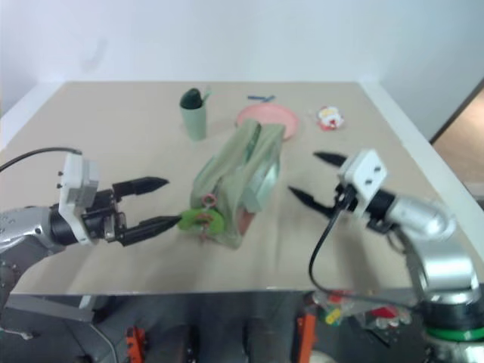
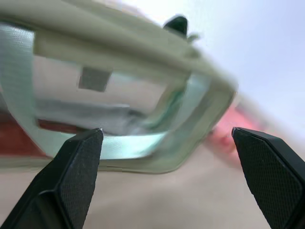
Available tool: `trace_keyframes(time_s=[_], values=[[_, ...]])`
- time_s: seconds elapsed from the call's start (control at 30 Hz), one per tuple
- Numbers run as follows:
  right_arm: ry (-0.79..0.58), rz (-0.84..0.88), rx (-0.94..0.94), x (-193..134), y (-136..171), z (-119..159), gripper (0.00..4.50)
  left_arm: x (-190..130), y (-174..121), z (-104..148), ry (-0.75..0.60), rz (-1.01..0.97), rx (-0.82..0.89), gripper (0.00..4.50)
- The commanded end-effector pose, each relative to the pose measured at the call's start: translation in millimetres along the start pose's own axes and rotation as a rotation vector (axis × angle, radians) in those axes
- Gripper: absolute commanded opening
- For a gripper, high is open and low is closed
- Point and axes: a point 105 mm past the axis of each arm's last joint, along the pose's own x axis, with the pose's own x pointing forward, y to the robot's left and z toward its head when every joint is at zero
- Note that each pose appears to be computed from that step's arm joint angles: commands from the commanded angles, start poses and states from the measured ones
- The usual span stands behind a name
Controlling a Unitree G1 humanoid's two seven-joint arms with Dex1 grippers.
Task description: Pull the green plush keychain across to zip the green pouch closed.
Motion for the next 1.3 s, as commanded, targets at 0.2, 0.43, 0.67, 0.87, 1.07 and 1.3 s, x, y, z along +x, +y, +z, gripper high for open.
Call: trace_keyframes(time_s=[0.2,0.43,0.67,0.87,1.07,1.3], values=[[-0.056,0.450,-0.620,43,3,14,4.47,15,-1,12,-0.019,-0.023,0.114,4.50],[-0.160,0.505,-0.819,72,-11,44,4.47,19,1,9,-0.036,0.015,0.142,4.50],[-0.185,0.491,-0.888,76,-16,55,4.47,20,2,12,-0.064,0.038,0.132,4.50],[-0.156,0.605,-0.941,82,3,38,3.34,22,4,12,-0.069,0.043,0.134,4.50],[-0.142,0.622,-0.945,84,3,34,1.17,21,6,8,-0.065,0.065,0.124,4.50],[-0.075,0.626,-0.922,84,-4,27,0.05,22,8,8,-0.068,0.074,0.129,4.50]])
